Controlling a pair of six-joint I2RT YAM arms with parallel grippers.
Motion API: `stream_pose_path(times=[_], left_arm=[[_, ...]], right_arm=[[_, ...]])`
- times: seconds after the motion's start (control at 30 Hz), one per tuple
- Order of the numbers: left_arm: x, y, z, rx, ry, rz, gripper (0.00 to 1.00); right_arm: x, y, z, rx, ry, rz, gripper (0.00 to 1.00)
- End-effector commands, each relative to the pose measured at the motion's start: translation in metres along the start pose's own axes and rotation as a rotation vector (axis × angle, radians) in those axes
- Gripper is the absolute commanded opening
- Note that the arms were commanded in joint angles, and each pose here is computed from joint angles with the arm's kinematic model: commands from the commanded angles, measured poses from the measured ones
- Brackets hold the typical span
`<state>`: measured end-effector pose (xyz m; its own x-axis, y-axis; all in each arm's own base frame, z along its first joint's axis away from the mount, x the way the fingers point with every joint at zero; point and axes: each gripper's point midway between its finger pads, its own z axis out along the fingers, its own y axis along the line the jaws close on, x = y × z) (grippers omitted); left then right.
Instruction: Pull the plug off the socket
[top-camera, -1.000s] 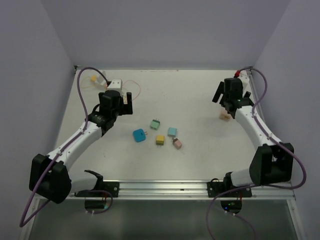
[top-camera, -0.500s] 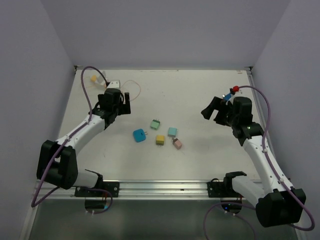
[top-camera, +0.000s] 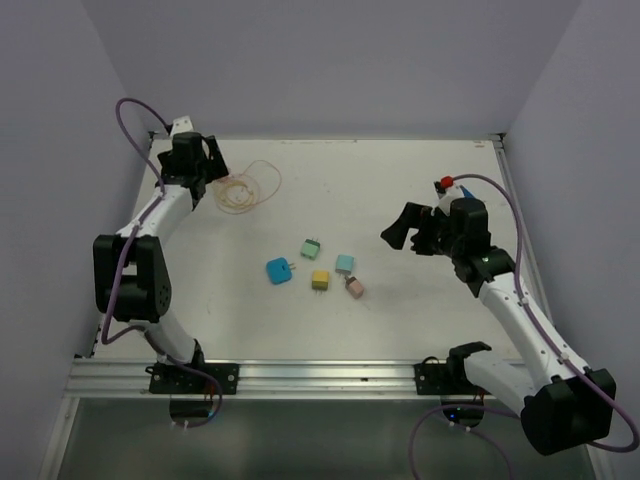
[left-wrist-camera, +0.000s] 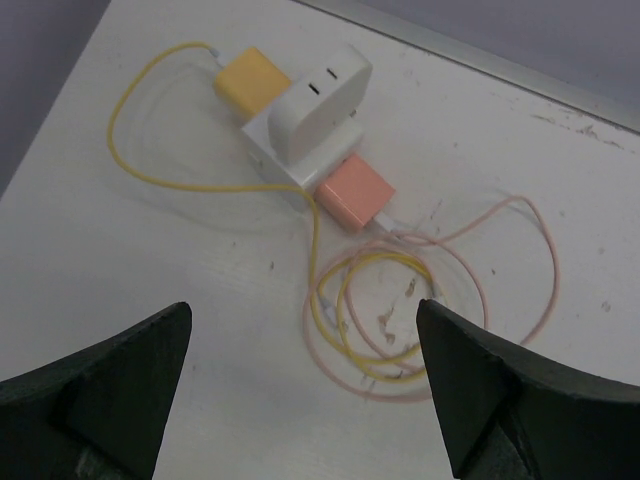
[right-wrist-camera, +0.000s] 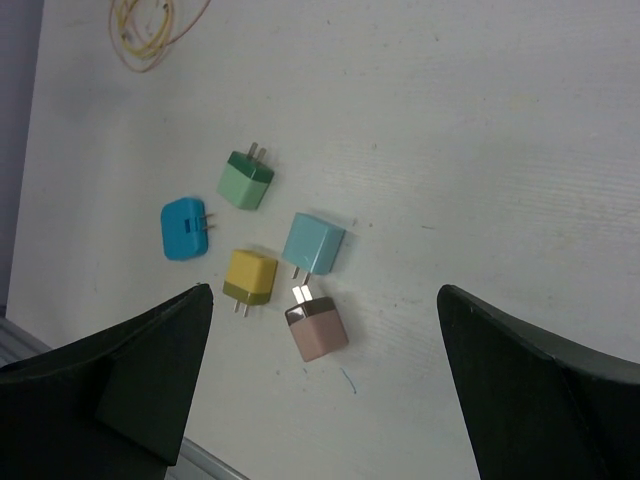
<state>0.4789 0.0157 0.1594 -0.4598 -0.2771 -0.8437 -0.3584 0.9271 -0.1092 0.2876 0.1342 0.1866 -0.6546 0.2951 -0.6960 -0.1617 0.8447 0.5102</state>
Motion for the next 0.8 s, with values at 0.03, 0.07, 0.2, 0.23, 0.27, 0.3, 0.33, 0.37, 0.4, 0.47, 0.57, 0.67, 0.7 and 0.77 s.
stream_pose_path(times=[0.03, 0.07, 0.2, 0.23, 0.27, 0.3, 0.33, 0.37, 0.4, 0.47, 0.57, 0.67, 0.7, 0.77], left_arm=[[-0.061, -0.012, 0.035, 0.078, -0.178, 0.06, 0.98], [-0.077, -0.017, 0.038, 0.093, -0.206, 0.106, 0.98], [-0.073, -0.012, 0.078, 0.136, -0.173, 0.215, 0.98], [-0.077, -0.012, 0.082, 0.143, -0.18, 0.248, 0.98], [-0.076, -0.013, 0.086, 0.151, -0.179, 0.266, 0.98], [-0.07, -0.014, 0.094, 0.157, -0.169, 0.272, 0.98], [-0.074, -0.012, 0.097, 0.149, -0.18, 0.307, 0.97], [-0.067, -0.009, 0.106, 0.14, -0.166, 0.33, 0.97], [-0.066, -0.008, 0.109, 0.14, -0.163, 0.335, 0.96], [-0.063, -0.002, 0.121, 0.139, -0.155, 0.333, 0.96], [-0.055, 0.0, 0.135, 0.159, -0.136, 0.33, 0.96], [-0.045, -0.003, 0.147, 0.205, -0.111, 0.338, 0.95], [-0.04, -0.006, 0.15, 0.221, -0.101, 0.341, 0.95], [-0.032, -0.008, 0.157, 0.237, -0.081, 0.342, 0.94]], right_arm=[[0.004, 0.013, 0.0, -0.059, -0.005, -0.055, 0.99], [0.007, 0.013, 0.001, -0.064, 0.002, -0.058, 0.99], [0.013, 0.014, 0.007, -0.071, 0.028, -0.059, 0.99], [0.014, 0.014, 0.009, -0.071, 0.038, -0.057, 0.99], [0.015, 0.014, 0.01, -0.071, 0.044, -0.057, 0.99], [0.015, 0.014, 0.012, -0.074, 0.045, -0.057, 0.99], [0.016, 0.014, 0.013, -0.076, 0.053, -0.053, 0.99], [0.017, 0.014, 0.015, -0.077, 0.06, -0.051, 0.99], [0.017, 0.015, 0.016, -0.081, 0.066, -0.05, 0.99], [0.019, 0.017, 0.018, -0.095, 0.078, -0.038, 0.99], [0.023, 0.018, 0.022, -0.103, 0.103, -0.022, 0.99], [0.026, 0.018, 0.026, -0.109, 0.121, -0.009, 0.99], [0.027, 0.018, 0.028, -0.109, 0.129, -0.006, 0.99], [0.029, 0.018, 0.029, -0.11, 0.136, 0.002, 0.99]])
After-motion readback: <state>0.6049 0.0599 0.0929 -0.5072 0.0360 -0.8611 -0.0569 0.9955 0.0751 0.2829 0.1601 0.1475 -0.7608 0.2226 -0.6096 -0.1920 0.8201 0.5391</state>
